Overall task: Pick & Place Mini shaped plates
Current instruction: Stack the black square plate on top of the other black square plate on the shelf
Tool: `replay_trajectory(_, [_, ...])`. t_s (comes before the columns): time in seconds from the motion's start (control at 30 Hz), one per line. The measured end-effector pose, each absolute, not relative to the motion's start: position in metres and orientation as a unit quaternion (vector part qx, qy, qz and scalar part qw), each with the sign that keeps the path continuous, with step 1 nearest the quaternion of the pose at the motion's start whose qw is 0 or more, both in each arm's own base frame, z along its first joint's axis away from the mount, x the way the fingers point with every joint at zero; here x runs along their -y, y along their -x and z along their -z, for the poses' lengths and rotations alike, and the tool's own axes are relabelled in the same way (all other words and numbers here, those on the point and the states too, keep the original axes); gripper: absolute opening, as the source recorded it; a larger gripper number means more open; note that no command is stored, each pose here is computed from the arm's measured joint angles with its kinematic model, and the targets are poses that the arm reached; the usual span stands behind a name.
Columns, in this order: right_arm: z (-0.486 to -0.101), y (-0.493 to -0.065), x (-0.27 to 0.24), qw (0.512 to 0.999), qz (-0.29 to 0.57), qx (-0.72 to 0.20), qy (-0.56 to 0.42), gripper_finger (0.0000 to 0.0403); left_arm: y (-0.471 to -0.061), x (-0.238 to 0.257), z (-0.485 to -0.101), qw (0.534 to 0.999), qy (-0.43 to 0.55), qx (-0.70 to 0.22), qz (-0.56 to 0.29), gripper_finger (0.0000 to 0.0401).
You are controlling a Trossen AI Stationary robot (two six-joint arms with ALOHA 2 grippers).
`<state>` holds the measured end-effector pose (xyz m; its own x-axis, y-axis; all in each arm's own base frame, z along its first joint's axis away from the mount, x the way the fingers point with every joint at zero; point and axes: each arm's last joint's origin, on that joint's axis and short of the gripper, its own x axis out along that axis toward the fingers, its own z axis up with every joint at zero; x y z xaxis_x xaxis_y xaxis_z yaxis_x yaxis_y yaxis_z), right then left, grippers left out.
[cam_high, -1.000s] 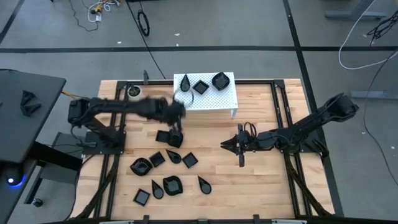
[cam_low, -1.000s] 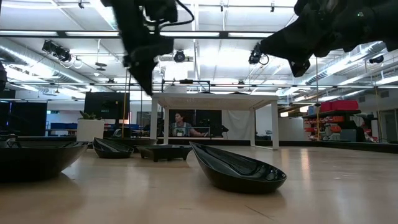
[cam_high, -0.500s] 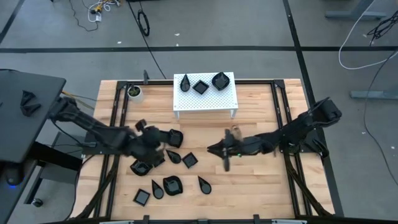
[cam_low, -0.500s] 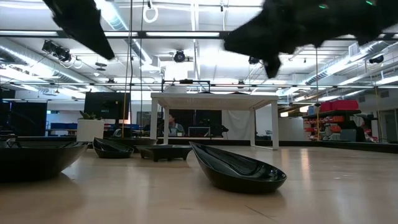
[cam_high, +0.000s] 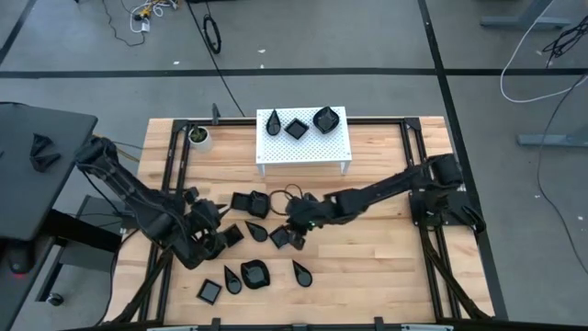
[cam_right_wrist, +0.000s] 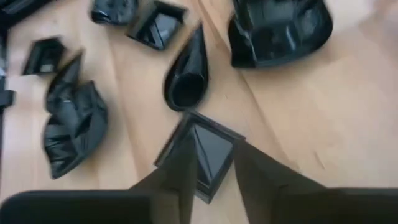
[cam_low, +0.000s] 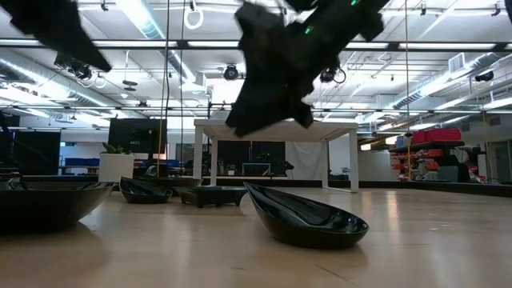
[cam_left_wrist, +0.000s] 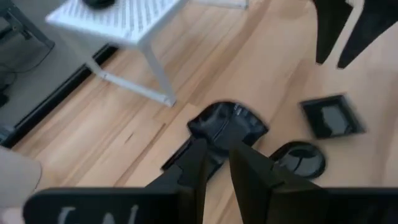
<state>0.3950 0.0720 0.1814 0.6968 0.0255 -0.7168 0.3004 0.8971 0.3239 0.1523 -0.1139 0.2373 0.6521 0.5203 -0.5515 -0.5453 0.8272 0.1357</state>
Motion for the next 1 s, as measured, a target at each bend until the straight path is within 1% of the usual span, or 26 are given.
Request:
replay_trajectory(0.2, [-0.152,-0.408,-0.061,0.857,0.079,-0.433,-0.268,0.0171,-0.144,0.108,-0.211,0.902,0.034,-0.299,-0.311,0.0073])
replay_trajectory(0.3, [-0.140,-0.410,-0.059,0.843,0.064,-0.452,-0.283,0.0182,-0.142,0.107,-0.206,0.900,0.038,-0.298,-0.317,0.0073])
replay_trajectory(0.4, [-0.130,-0.411,-0.060,0.838,0.055,-0.463,-0.283,0.0179,-0.143,0.107,-0.206,0.901,0.042,-0.295,-0.317,0.0073])
replay_trajectory(0.5, [-0.126,-0.413,-0.060,0.839,0.051,-0.461,-0.282,0.0164,-0.144,0.108,-0.206,0.903,0.049,-0.290,-0.314,0.0073])
replay_trajectory(0.6, [-0.128,-0.414,-0.061,0.846,0.043,-0.454,-0.277,0.0140,-0.145,0.109,-0.206,0.904,0.059,-0.286,-0.311,0.0073])
replay_trajectory(0.77, [-0.128,-0.415,-0.061,0.852,0.036,-0.449,-0.266,0.0081,-0.148,0.112,-0.207,0.907,0.076,-0.279,-0.306,0.0073])
replay_trajectory(0.9, [-0.128,-0.414,-0.064,0.862,0.055,-0.446,-0.236,0.0022,-0.148,0.112,-0.207,0.907,0.082,-0.282,-0.303,0.0073])
replay_trajectory(0.93, [-0.128,-0.413,-0.065,0.862,0.054,-0.448,-0.230,0.0012,-0.148,0.113,-0.206,0.906,0.083,-0.284,-0.302,0.0073])
replay_trajectory(1.0, [-0.128,-0.413,-0.066,0.864,0.051,-0.448,-0.225,0.0007,-0.148,0.113,-0.206,0.906,0.084,-0.287,-0.301,0.0073])
